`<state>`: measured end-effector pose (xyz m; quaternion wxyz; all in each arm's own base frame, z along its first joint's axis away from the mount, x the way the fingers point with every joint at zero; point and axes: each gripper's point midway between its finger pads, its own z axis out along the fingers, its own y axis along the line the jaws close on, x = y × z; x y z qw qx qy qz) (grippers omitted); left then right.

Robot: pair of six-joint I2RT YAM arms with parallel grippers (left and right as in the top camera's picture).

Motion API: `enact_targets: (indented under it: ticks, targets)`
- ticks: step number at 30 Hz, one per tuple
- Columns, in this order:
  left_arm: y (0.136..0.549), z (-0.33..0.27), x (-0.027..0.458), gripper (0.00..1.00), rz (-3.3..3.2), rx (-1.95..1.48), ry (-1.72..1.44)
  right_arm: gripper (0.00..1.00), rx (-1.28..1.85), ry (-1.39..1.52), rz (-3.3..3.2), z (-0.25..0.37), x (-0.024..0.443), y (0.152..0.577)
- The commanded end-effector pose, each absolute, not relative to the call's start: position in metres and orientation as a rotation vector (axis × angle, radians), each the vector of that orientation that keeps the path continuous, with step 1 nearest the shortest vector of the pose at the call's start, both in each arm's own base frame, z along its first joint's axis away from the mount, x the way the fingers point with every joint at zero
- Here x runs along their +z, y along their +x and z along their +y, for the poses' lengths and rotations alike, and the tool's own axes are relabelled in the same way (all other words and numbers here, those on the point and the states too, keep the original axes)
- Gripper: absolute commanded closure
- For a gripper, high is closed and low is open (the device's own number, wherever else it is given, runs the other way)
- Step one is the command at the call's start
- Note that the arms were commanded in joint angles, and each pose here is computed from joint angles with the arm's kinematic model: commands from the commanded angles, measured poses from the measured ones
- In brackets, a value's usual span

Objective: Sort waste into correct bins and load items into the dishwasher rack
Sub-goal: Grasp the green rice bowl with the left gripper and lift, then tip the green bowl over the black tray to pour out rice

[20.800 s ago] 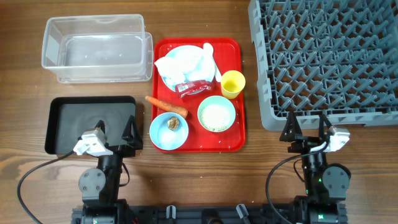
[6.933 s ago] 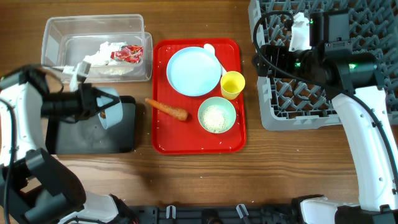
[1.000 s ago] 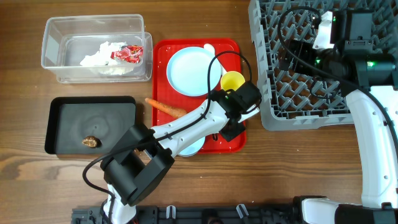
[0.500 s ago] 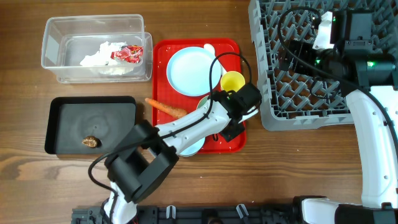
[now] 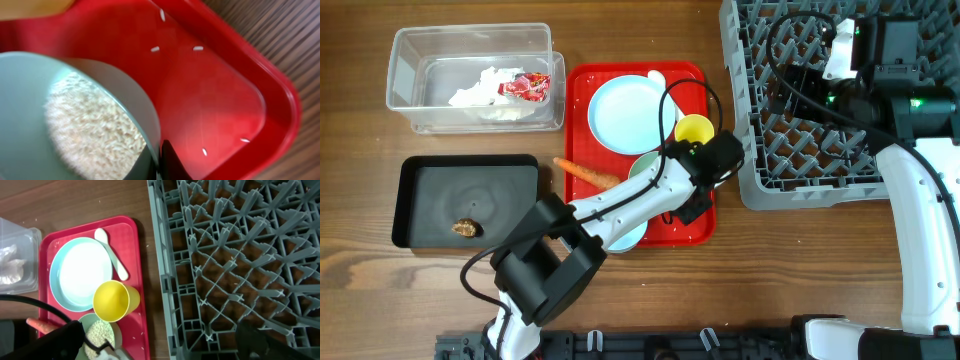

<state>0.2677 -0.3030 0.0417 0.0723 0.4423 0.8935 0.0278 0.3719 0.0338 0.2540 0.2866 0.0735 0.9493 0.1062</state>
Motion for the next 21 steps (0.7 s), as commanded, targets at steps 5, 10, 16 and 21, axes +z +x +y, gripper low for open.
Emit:
enact_targets:
  ticks: [5,10,16,21]
  targets:
    - [0.313,-0.297,0.134,0.96,2.620,-0.035,0.983,0.00,0.265,0.224,2.543,0.030,0.254,0.373]
    - [0.342,-0.248,0.178,0.96,2.668,-0.093,0.567,0.01,0.265,0.223,2.543,0.030,0.254,0.373]
    - [0.350,-0.174,0.221,0.96,2.722,-0.268,0.124,0.00,0.265,0.223,2.543,0.030,0.254,0.373]
    - [0.338,-0.102,0.222,0.96,2.832,-0.313,-0.139,0.00,0.265,0.223,2.542,0.030,0.254,0.374]
